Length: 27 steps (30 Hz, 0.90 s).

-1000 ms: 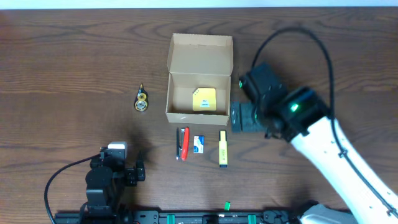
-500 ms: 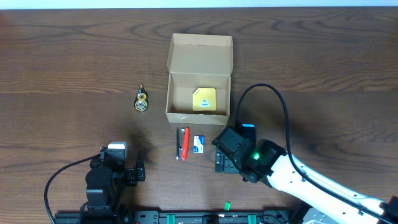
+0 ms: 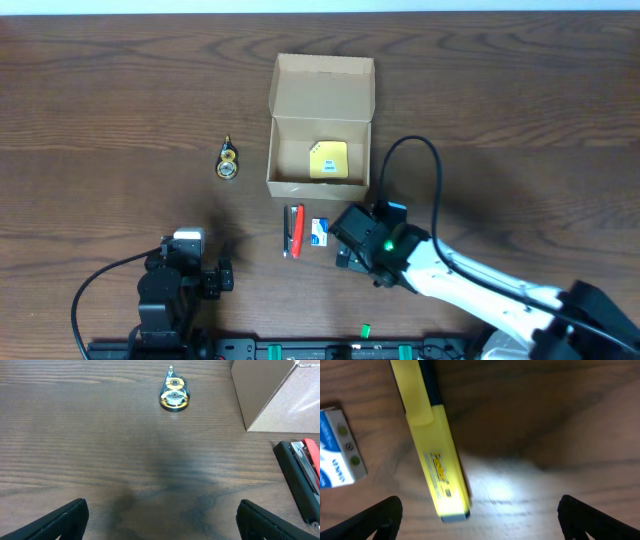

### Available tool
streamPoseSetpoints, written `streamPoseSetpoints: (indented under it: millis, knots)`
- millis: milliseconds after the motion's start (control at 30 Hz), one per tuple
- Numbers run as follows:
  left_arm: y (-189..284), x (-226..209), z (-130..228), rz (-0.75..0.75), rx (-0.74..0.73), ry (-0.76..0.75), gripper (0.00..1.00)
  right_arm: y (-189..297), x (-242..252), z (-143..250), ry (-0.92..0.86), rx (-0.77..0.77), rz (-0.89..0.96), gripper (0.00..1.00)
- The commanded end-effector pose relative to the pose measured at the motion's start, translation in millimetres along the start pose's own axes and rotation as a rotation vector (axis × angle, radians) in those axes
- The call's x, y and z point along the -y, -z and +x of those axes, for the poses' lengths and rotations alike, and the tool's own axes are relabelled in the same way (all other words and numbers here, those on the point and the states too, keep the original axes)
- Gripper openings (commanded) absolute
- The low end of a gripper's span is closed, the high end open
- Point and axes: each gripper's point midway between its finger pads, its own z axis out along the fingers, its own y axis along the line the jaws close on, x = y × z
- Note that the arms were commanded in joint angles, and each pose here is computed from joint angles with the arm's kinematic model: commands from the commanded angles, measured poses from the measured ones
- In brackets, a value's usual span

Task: Pack container
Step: 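Move the right gripper to the yellow highlighter and grasp it, then place the highlighter into the box beside the notepad, right gripper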

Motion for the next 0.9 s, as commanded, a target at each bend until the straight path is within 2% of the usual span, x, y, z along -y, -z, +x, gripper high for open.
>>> streamPoseSetpoints:
  millis: [0,200,333,467,533,633,700,867]
  knots:
    - [-0.7,1.2,3.3,0.006,-0.008,-0.012,0.95,-8.5,0.4,-0.5,-0.022,0.017,0.021,0.97]
    - [-0.7,1.2,3.3,0.006,-0.008,-0.012,0.96,-17.7,-8.9,-4.5,-0.027,0.034,0.001,0.95]
    - [-0.7,1.2,3.3,0.006,-0.008,-0.012,0.95,-25.8,-6.8,-2.9,-0.026,0.024,0.022,0.89]
    - [-0.7,1.2,3.3,0.006,-0.008,-0.012,0.96,-33.2,-2.0,-0.2,-0.029,0.003,0.049,0.75]
    - [-0.7,1.2,3.3,0.006,-0.008,-0.012,0.96,-33.1,-2.2,0.1,-0.03,0.0,0.047,0.52]
    - [-0.7,1.2,3.3,0.006,-0.008,-0.012,0.95,-33.0,-1.9,1.3,-0.029,-0.006,0.048,0.26]
    - [-0.7,1.2,3.3,0.006,-0.008,-0.012,0.95,-32.7,-1.0,3.0,-0.028,-0.016,0.052,0.19]
    - [-0.7,1.2,3.3,0.006,-0.008,-0.012,0.95,-31.2,3.8,10.5,-0.024,-0.055,0.068,0.14]
